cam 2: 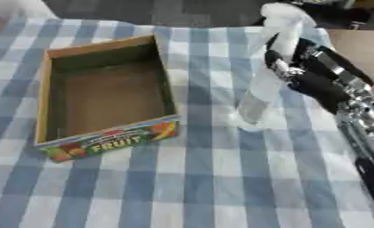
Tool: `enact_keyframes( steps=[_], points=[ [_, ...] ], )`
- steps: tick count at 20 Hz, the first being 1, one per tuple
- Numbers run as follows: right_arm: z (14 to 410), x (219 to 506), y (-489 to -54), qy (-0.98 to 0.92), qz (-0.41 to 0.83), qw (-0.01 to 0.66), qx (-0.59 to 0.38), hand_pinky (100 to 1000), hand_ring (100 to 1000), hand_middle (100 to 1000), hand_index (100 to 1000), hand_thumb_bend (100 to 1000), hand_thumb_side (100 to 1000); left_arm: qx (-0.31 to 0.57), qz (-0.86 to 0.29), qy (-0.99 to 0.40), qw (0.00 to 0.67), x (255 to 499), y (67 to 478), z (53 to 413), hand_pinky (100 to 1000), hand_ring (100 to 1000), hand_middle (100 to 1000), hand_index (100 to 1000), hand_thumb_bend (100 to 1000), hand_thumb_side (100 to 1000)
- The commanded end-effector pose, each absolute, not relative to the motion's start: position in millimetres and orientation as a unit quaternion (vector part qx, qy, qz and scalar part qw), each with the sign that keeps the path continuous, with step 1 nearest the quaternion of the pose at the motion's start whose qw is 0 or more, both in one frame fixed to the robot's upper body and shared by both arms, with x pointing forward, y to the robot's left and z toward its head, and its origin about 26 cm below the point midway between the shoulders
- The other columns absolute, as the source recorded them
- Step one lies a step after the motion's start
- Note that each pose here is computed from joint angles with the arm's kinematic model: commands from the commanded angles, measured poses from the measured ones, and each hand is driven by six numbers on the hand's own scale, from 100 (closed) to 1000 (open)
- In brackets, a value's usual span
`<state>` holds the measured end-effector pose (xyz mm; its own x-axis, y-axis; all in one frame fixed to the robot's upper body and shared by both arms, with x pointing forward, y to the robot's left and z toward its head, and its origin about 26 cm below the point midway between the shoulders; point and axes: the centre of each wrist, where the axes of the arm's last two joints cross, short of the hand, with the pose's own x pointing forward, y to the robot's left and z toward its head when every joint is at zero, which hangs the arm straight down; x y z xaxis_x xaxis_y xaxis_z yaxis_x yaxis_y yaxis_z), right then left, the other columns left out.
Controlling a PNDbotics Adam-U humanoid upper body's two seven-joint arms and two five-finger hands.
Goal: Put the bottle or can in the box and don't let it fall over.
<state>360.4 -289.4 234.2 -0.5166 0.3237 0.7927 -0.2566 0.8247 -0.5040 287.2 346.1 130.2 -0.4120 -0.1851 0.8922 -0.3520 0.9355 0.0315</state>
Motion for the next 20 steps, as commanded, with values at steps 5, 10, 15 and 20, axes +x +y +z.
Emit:
enact_keyframes(
  steps=[5, 10, 15, 20],
  points=[
    [243.2, 356.2, -285.1, -0.825, 0.307, 0.474, -0.026, 873, 1000, 1000, 857, 100, 460, 0.158, 0.074, -0.844, 0.507, 287.1, 345.3, 138.2, 979, 479, 559, 765, 707, 432],
    [239.2, 359.6, -282.8, -0.822, 0.305, 0.481, -0.027, 871, 1000, 1000, 849, 100, 409, 0.155, 0.073, -0.845, 0.506, 287.5, 344.6, 138.7, 979, 478, 559, 765, 706, 432],
    [234.3, 363.4, -281.6, -0.817, 0.305, 0.488, -0.022, 870, 1000, 1000, 847, 100, 410, 0.154, 0.072, -0.846, 0.505, 288.0, 344.0, 139.5, 980, 478, 559, 765, 706, 432],
    [227.0, 367.9, -282.3, -0.812, 0.304, 0.498, -0.021, 869, 1000, 1000, 852, 100, 411, 0.153, 0.072, -0.847, 0.504, 288.4, 343.6, 140.1, 980, 478, 559, 764, 706, 432]
  ],
)
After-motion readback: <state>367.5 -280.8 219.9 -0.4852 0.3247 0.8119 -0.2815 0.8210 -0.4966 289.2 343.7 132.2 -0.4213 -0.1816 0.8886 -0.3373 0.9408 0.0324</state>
